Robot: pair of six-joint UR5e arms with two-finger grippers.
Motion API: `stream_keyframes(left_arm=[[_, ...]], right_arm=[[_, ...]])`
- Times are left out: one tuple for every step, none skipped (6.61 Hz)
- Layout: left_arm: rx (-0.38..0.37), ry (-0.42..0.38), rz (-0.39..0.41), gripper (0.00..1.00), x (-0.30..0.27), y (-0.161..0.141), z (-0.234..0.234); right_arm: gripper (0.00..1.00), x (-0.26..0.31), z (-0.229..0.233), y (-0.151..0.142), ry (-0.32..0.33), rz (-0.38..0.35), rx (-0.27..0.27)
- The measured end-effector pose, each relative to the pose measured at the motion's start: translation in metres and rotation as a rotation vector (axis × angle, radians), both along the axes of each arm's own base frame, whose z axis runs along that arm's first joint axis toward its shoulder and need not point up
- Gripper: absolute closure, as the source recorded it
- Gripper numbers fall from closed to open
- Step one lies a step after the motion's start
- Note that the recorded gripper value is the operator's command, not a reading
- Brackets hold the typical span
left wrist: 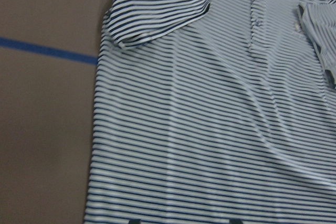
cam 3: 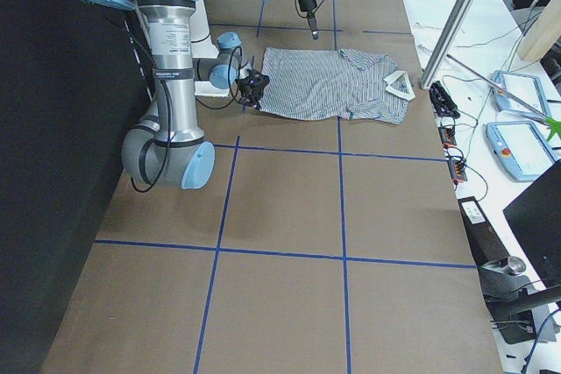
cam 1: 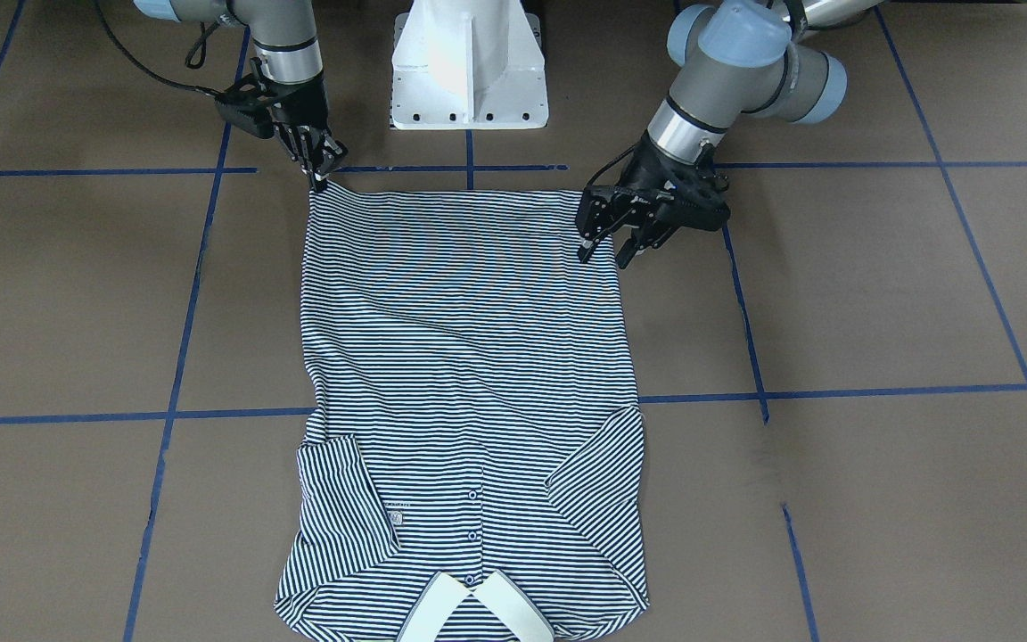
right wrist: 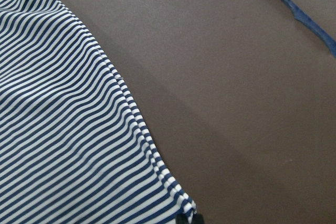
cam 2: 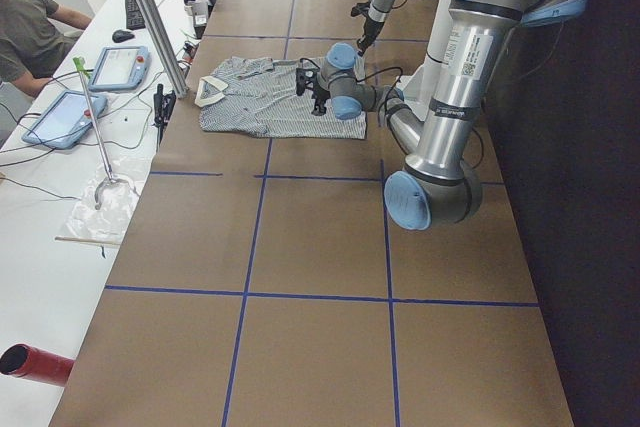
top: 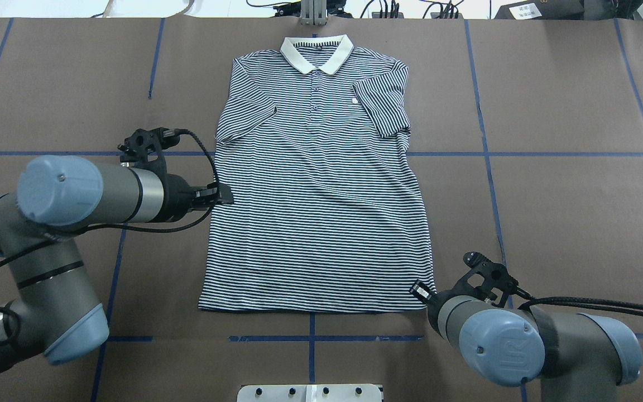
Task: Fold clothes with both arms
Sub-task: 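Grasp the two hem corners with the left and right grippers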
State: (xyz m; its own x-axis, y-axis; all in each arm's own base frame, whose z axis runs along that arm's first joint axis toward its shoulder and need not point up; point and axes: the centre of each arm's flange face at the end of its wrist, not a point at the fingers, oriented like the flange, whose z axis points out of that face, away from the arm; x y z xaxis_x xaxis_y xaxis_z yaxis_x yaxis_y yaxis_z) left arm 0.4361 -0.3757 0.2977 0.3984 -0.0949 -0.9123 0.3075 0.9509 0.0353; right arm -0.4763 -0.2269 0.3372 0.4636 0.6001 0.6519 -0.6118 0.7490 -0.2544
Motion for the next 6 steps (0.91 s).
stream_keyframes(left_arm=[[-0.044, -0.063, -0.016, 0.35, 0.012, 0.041, 0.013], [-0.070, -0.127, -0.027, 0.35, 0.028, 0.072, 0.023], [-0.090, -0.168, -0.027, 0.35, 0.038, 0.089, 0.031], [-0.106, -0.201, -0.021, 0.36, 0.045, 0.100, 0.038], [-0.113, -0.217, -0.012, 0.37, 0.050, 0.106, 0.041], [-0.115, -0.224, -0.003, 0.38, 0.054, 0.112, 0.042]], right_arm=[[1.00, 0.002, 0.002, 0.001, 0.004, -0.001, -0.001], [1.00, 0.004, 0.002, 0.002, 0.005, -0.004, -0.001], [1.00, 0.004, 0.002, 0.003, 0.004, -0.006, -0.001], [1.00, 0.004, 0.001, 0.003, 0.003, -0.006, 0.000], [1.00, 0.004, 0.001, 0.003, 0.002, -0.006, 0.000], [1.00, 0.005, 0.000, 0.003, 0.002, -0.007, 0.001]])
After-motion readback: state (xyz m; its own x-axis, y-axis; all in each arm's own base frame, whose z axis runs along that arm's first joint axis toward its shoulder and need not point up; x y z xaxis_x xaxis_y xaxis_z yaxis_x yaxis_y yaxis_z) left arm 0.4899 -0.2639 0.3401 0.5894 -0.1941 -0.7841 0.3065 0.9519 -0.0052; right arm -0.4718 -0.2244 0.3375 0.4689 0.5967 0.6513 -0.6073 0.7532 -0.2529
